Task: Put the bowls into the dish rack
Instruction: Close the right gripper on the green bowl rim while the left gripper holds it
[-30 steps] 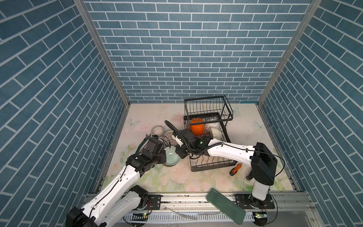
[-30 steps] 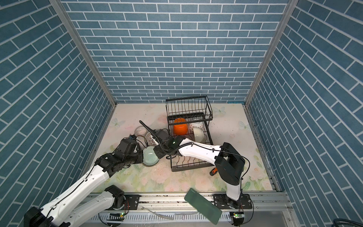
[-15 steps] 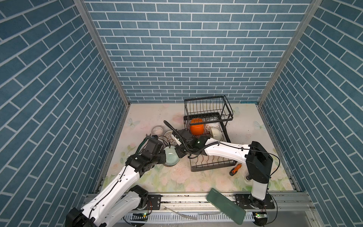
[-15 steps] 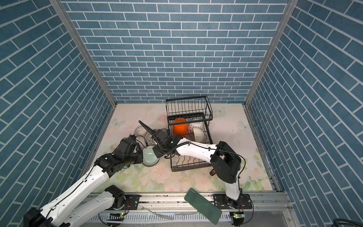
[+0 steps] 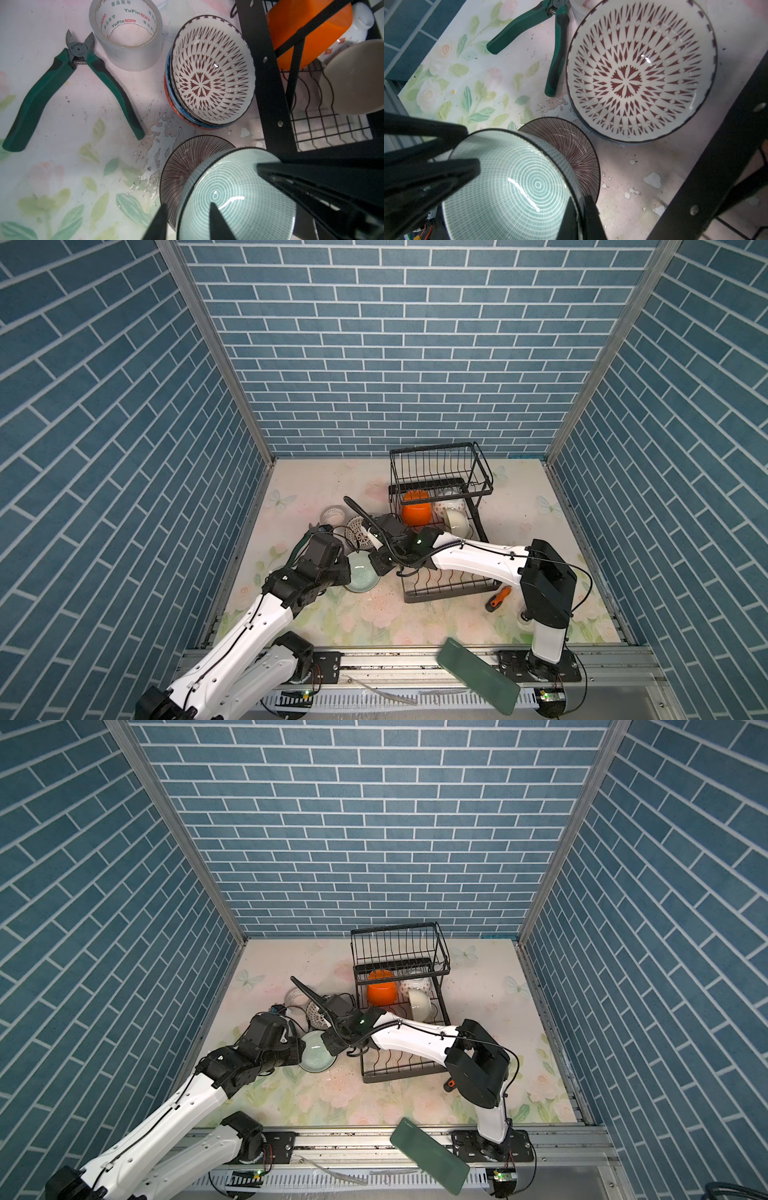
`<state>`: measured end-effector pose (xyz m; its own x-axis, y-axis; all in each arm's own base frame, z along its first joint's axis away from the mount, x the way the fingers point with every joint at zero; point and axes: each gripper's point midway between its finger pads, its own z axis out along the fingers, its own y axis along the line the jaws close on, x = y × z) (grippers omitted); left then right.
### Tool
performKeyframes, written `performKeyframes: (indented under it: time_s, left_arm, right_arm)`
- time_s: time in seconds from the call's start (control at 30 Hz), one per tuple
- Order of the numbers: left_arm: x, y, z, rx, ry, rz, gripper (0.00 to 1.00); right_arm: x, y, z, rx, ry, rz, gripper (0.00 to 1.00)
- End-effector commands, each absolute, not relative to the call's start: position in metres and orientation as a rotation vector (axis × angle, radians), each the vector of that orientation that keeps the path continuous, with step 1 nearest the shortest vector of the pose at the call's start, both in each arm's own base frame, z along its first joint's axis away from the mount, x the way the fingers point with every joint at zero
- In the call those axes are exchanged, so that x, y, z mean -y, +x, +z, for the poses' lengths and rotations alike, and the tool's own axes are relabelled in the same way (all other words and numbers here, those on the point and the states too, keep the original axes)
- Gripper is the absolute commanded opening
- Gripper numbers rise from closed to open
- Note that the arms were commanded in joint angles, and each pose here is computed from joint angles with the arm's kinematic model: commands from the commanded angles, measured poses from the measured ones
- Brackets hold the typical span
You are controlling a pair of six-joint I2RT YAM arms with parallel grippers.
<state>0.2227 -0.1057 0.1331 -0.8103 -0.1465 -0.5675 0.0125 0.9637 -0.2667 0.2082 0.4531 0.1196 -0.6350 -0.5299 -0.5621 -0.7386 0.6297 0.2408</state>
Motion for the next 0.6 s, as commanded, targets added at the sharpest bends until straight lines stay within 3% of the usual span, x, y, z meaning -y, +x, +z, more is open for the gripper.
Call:
performKeyframes:
  time_s: [0.0,0.1,0.2,0.57]
  left_arm:
    - [0.107,0.225,0.144,-2.453,-0.088,-0.363,0.58]
    - [0.106,0.225,0.155,-2.418,-0.088,-0.378,0.86]
    - [0.107,0.226,0.167,-2.382,-0.084,-0.402,0.99]
    - [0.132,0.228,0.209,-2.254,-0.031,-0.621,1.0]
  right_arm:
    - [-0.464,0.21,0.17,-2.296,-0.973,0.724,0.0]
    - [-0.456,0.21,0.18,-2.283,-0.972,0.697,0.0]
    - [-0.446,0.208,0.188,-2.27,-0.988,0.655,0.0]
    - [-0.38,0.232,0.207,-2.227,-0.897,0.276,0.0]
